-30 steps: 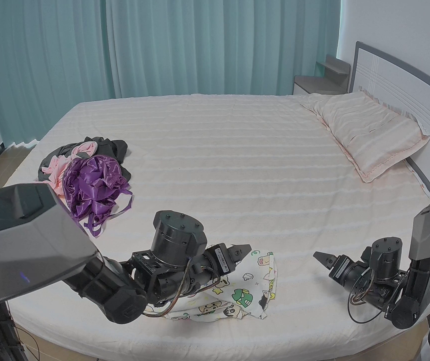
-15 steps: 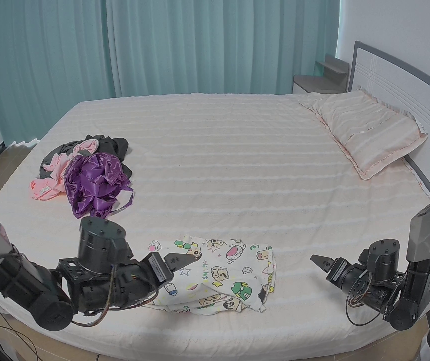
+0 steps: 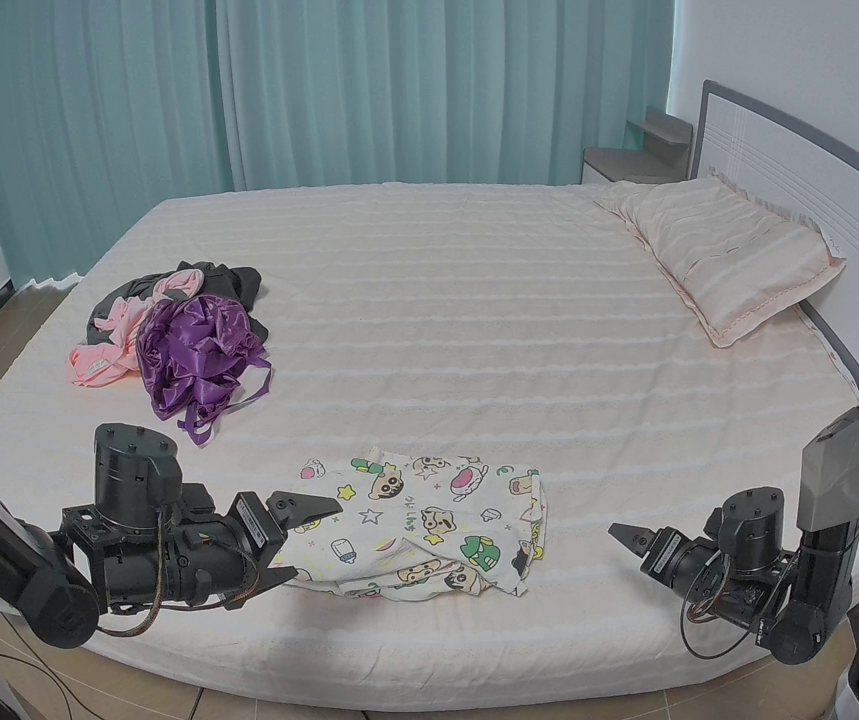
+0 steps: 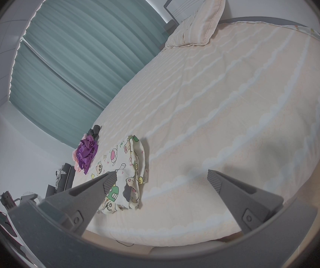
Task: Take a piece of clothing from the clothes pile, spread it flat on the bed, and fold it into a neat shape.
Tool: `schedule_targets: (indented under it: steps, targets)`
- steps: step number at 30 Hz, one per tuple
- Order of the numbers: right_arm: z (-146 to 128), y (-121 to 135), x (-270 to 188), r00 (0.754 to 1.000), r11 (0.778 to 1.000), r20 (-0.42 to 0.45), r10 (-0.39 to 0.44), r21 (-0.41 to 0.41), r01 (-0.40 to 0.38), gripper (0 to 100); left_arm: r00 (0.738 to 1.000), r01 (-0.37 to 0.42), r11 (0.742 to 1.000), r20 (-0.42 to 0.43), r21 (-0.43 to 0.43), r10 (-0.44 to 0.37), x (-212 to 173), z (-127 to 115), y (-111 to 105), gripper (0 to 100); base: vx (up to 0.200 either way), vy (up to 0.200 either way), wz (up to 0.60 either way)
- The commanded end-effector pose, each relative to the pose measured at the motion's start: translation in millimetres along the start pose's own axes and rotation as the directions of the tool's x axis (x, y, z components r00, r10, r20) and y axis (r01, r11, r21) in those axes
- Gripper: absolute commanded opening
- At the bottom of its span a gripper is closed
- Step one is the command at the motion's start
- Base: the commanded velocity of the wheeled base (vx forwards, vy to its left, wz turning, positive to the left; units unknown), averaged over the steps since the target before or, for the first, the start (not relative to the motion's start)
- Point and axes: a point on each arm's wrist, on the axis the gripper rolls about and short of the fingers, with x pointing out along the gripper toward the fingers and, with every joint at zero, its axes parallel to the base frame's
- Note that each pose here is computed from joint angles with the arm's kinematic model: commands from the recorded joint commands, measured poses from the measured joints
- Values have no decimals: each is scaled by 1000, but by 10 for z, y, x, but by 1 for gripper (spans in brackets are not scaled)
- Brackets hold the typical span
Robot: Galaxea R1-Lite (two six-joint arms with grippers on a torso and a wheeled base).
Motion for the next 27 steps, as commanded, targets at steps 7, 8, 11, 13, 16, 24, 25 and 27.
schedule_targets:
  steps: [7, 8, 11, 13, 16, 24, 25, 27]
  targets:
    - [-100, 68, 49, 999, 999, -26, 30, -23, -31, 100, 997, 43, 998, 70, -52, -39, -109, 268, 83, 100, 0, 200, 0]
    - [-113, 70, 51, 999, 999, -31, 30, -26, -31, 100, 996, 49, 997, 72, -58, -44, -126, 295, 97, 100, 0, 200, 0]
    - [-144, 77, 85, 999, 999, -40, 32, -31, -33, 100, 997, 60, 994, 62, -88, -55, -167, 394, 173, 100, 0, 200, 0]
    - [-138, 89, 102, 999, 999, -35, 38, -30, -39, 100, 996, 57, 994, 68, -96, -51, -174, 419, 193, 100, 0, 200, 0]
    - [-141, 87, 130, 999, 999, -35, 38, -29, -39, 100, 995, 54, 992, 92, -112, -44, -198, 492, 237, 100, 0, 200, 0]
    - [-215, 52, 304, 998, 999, -50, 24, -32, -26, 100, 997, 37, 992, 72, -121, -28, -163, 488, 294, 100, 0, 100, 0]
    - [-234, 46, 319, 998, 999, -55, 21, -34, -23, 100, 997, 31, 992, 71, -124, -22, -152, 488, 305, 100, 0, 0, 0]
    - [-266, 23, 339, 998, 999, -67, 11, -38, -13, 100, 998, 26, 992, 67, -125, -18, -137, 486, 315, 100, 0, 0, 0]
